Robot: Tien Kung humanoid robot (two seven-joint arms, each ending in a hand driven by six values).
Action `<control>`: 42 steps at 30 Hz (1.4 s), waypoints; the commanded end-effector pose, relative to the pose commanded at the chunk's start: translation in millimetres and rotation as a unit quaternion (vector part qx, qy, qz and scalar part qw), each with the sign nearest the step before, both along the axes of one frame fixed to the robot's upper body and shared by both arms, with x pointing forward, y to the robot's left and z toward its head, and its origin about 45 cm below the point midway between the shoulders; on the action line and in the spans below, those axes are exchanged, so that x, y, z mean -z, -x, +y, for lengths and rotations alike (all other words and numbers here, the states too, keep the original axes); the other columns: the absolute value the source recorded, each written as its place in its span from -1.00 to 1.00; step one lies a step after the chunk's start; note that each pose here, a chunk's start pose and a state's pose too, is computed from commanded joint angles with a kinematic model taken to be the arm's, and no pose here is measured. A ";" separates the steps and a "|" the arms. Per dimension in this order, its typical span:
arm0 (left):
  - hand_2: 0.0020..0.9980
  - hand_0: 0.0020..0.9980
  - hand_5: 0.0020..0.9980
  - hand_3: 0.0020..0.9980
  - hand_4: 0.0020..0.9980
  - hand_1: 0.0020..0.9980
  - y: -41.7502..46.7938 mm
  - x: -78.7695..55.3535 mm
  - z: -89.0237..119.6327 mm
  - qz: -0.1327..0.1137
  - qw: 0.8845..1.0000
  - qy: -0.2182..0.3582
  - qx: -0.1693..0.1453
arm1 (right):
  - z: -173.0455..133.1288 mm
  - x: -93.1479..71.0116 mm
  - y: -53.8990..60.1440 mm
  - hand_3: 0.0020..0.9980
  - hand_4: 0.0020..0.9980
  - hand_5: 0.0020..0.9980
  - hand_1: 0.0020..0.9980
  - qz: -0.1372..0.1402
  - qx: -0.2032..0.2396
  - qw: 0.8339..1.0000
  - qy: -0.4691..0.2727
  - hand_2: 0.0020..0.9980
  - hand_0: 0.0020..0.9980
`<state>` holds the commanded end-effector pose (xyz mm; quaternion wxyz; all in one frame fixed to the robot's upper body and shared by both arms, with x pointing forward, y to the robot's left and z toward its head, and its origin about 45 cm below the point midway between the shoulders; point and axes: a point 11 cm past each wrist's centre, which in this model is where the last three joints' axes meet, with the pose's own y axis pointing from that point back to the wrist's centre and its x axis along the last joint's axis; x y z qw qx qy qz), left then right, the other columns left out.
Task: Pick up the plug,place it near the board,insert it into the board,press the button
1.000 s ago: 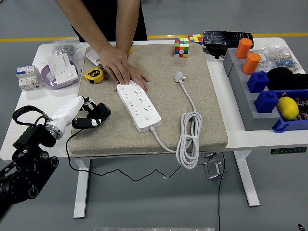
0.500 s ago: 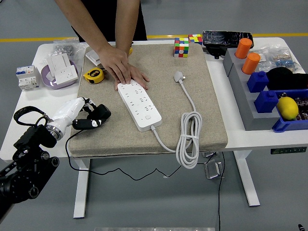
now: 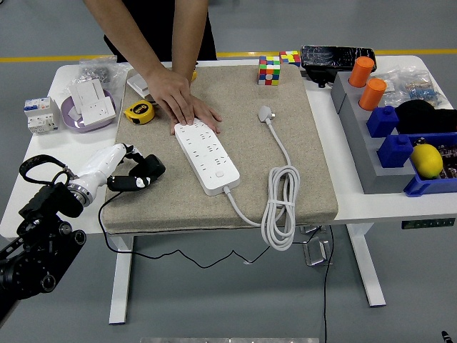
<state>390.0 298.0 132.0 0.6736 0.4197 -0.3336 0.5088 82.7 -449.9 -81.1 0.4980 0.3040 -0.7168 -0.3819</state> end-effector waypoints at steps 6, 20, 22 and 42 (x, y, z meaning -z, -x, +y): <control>0.65 0.52 -0.12 0.60 1.00 0.72 -2.9 -4.9 0.0 -0.006 1.000 -0.001 0.003 | 0.2 -0.2 -1.5 0.59 1.00 1.00 0.69 -0.001 0.000 1.000 0.000 0.56 0.88; 0.95 0.98 1.00 0.96 1.00 1.00 -3.1 -17.5 8.4 -0.006 0.993 0.115 -0.032 | 0.3 0.4 1.8 0.59 1.00 1.00 0.69 0.002 -0.001 1.000 0.000 0.56 0.88; 0.95 0.98 1.00 0.96 1.00 1.00 -4.0 -30.9 12.7 -0.023 0.985 0.162 -0.052 | 0.4 0.5 1.9 0.59 1.00 1.00 0.69 0.003 -0.002 1.000 0.000 0.56 0.88; 0.77 0.79 1.00 0.79 1.00 0.84 23.9 -113.2 65.9 -0.086 0.794 0.587 -0.130 | 1.9 3.0 11.9 0.59 1.00 1.00 0.69 0.014 -0.007 1.000 -0.001 0.57 0.88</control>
